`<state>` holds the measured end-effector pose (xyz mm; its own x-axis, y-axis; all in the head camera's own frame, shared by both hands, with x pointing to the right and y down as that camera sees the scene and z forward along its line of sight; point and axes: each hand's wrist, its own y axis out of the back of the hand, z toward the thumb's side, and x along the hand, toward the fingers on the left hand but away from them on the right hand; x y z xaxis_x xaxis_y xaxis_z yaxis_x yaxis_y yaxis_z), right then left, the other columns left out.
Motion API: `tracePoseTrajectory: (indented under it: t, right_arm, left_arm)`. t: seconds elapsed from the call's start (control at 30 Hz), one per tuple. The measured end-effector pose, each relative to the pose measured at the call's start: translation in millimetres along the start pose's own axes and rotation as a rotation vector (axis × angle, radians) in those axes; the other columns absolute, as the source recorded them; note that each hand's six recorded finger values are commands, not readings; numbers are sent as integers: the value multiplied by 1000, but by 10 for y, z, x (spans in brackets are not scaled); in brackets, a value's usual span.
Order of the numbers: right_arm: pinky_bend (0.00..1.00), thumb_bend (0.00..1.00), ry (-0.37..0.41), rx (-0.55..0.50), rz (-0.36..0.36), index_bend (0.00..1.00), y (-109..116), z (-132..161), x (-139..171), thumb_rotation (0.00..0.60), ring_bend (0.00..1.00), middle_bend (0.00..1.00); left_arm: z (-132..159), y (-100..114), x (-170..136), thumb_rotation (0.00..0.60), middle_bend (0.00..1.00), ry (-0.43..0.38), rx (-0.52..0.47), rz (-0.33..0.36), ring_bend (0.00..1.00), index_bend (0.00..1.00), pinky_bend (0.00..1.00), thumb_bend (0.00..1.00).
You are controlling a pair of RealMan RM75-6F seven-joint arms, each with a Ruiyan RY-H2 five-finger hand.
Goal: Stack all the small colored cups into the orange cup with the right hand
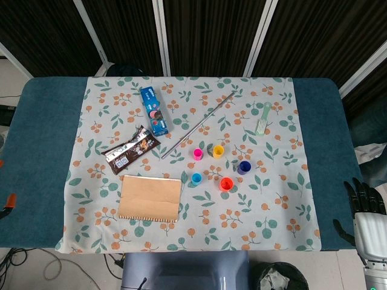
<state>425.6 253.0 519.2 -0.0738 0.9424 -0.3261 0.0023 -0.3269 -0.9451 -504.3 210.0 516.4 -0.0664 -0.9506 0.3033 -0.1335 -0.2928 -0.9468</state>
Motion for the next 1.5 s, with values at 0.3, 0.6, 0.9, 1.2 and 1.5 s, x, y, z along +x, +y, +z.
tracePoseTrajectory:
  t: [0.3, 0.6, 0.9, 1.2, 1.5]
  right_arm:
    - [100, 329, -4, -14, 14, 17, -3, -30, -2, 600, 1, 0]
    - [100, 329, -8, -10, 22, 17, -28, -49, -31, 600, 1, 0]
    - [100, 329, 7, -29, 71, 13, -38, -78, -233, 600, 2, 0]
    - [100, 329, 99, -25, 247, 9, -87, 165, -906, 600, 2, 0]
    - [100, 329, 161, -39, 355, 61, -134, 709, -1593, 600, 1, 0]
  left_arm:
    - [8, 0, -3, 600, 33, 1, -2, 4, 0, 131, 31, 352]
    - [8, -3, -4, 600, 32, 5, -5, 4, 0, 131, 31, 352]
    - [4, -16, 3, 600, 32, 13, -8, 0, 0, 131, 31, 352]
    - [8, -12, -3, 600, 32, 17, -15, 3, 0, 131, 31, 352]
    - [-6, -15, -1, 600, 32, 22, -14, 2, 0, 131, 31, 352]
